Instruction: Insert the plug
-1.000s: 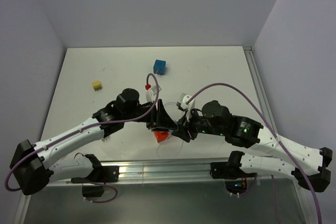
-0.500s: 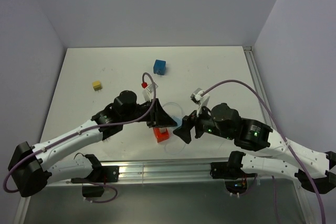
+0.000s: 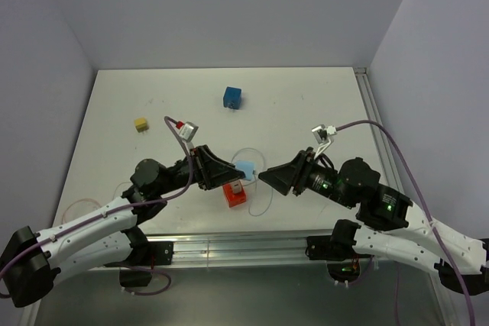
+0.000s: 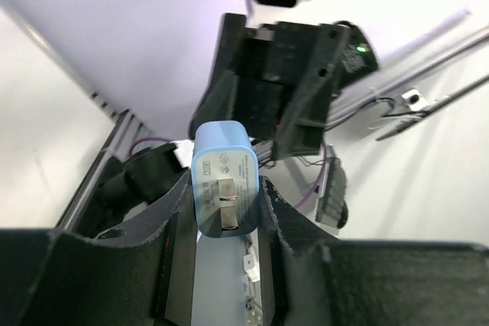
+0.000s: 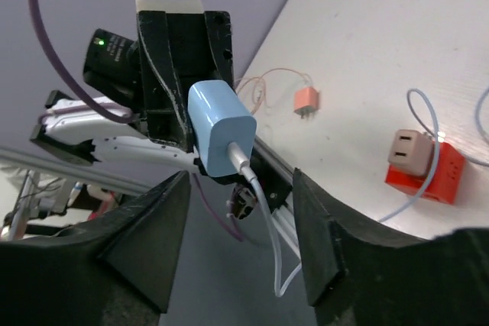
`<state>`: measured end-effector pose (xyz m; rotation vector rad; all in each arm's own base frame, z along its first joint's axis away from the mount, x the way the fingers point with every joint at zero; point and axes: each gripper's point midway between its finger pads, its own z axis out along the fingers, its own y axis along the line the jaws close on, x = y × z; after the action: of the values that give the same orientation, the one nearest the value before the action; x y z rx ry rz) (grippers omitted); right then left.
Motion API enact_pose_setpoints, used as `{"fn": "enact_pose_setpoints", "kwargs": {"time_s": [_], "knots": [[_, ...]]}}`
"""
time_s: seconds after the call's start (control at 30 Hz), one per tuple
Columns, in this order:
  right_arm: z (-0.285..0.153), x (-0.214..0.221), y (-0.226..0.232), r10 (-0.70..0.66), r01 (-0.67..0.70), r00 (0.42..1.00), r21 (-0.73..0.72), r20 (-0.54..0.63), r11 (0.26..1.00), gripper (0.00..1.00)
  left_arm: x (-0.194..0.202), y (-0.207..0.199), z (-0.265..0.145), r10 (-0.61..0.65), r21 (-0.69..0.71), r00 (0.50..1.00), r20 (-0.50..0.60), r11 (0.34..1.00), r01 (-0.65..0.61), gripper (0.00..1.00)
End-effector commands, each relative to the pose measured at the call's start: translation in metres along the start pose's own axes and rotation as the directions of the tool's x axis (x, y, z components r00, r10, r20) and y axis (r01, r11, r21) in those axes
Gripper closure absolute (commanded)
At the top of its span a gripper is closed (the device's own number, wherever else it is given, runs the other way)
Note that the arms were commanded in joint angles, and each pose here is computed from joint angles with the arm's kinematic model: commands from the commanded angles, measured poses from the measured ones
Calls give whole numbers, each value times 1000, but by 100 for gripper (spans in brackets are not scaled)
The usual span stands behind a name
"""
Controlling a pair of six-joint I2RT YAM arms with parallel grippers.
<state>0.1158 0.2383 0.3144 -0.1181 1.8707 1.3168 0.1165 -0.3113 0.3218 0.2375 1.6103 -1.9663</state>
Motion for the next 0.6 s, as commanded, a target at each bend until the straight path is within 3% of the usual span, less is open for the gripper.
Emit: {"fn": "enact_pose_setpoints", "kwargs": {"time_s": [0.0, 0.17, 0.3, 0.43, 0.57], "knots": [[8, -13, 32, 61, -58, 998, -146, 17, 988, 39, -10, -51, -9, 49, 210, 997, 65, 976, -62, 100], [15, -15, 38, 107, -104, 994, -222, 2, 969, 50, -5, -56, -12, 41, 236, 997, 60, 970, -54, 100], [20, -14, 51, 108, -117, 993, -309, -47, 944, 50, -4, -54, -12, 37, 219, 997, 65, 975, -50, 100], [20, -13, 61, 109, -123, 992, -368, -60, 922, 40, -4, -53, -10, 39, 204, 997, 59, 978, -51, 100], [19, -12, 62, 103, -121, 992, -376, -68, 919, 39, -5, -54, -9, 42, 204, 997, 63, 977, -54, 100]]}}
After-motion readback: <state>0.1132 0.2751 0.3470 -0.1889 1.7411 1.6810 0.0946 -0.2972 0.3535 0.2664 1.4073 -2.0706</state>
